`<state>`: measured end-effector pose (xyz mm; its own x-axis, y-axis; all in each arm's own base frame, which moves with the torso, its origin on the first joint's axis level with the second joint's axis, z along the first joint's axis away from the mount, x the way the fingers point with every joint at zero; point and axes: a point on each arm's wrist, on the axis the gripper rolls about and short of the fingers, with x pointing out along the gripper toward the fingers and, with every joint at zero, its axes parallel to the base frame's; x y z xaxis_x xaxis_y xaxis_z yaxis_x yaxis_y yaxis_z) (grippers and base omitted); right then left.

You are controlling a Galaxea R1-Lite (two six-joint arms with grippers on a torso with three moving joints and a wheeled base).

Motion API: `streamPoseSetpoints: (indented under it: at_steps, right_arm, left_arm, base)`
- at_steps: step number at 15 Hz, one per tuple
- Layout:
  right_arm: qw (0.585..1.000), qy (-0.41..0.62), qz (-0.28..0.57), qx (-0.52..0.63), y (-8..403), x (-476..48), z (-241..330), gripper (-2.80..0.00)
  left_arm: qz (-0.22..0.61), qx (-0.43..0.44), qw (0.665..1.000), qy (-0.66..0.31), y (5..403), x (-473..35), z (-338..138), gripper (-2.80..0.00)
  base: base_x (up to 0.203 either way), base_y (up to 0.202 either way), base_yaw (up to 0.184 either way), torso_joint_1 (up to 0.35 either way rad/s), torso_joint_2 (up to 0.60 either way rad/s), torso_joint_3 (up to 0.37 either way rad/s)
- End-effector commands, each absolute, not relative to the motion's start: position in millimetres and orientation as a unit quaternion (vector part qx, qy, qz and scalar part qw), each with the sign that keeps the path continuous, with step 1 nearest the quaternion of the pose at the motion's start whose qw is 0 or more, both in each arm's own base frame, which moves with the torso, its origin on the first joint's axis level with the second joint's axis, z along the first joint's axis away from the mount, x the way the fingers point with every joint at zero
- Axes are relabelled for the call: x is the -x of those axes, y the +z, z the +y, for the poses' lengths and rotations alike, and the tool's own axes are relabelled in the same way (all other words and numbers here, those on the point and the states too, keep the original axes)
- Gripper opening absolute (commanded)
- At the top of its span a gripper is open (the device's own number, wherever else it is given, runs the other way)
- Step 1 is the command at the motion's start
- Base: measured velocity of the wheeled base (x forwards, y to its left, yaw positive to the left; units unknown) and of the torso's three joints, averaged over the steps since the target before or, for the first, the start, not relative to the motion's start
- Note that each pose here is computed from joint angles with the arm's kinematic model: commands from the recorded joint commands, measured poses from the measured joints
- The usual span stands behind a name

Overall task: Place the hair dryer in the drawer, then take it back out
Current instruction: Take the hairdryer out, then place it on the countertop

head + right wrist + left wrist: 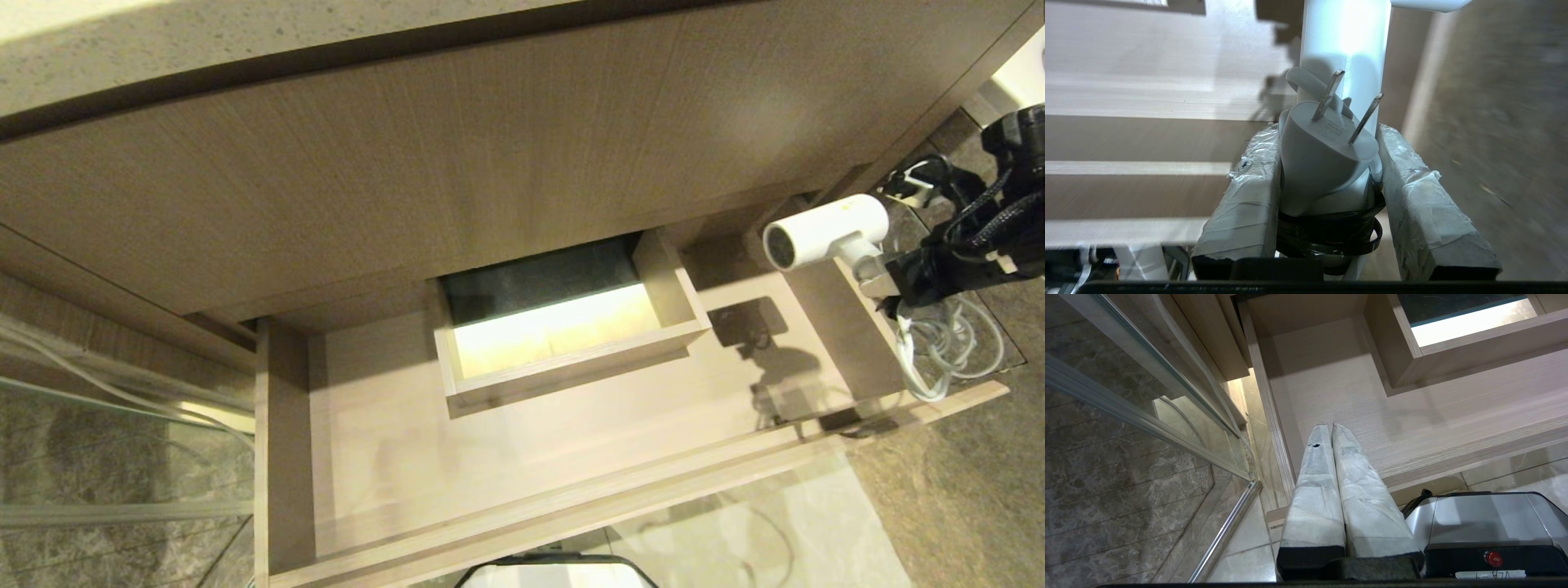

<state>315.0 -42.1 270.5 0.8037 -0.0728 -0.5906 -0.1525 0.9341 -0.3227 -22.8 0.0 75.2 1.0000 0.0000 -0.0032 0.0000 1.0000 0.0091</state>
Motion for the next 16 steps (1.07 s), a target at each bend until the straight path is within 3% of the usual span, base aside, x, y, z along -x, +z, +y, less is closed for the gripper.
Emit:
streamPoseSetpoints:
  at_steps: [1,6,16]
  right_arm:
    - [0.940,-0.008,0.283,0.191,294.5,-276.0,-38.3,-2.80]
    - [0.935,-0.081,0.275,0.208,302.2,-240.1,-36.8,-2.80]
    - [0.938,-0.090,0.262,0.208,308.7,-224.5,-35.1,-2.80]
  left_arm:
    - [0.002,-0.005,1.000,0.000,75.2,22.8,0.0,-2.80]
    - [0.002,-0.005,1.000,0.000,75.2,22.8,0.0,-2.80]
    - [0.002,-0.005,1.000,0.000,75.2,22.8,0.0,-2.80]
  base:
    - [0.000,0.000,0.000,0.000,0.00,0.000]
    - [0.000,0.000,0.000,0.000,0.00,0.000]
    - [0.000,0.000,0.000,0.000,0.00,0.000]
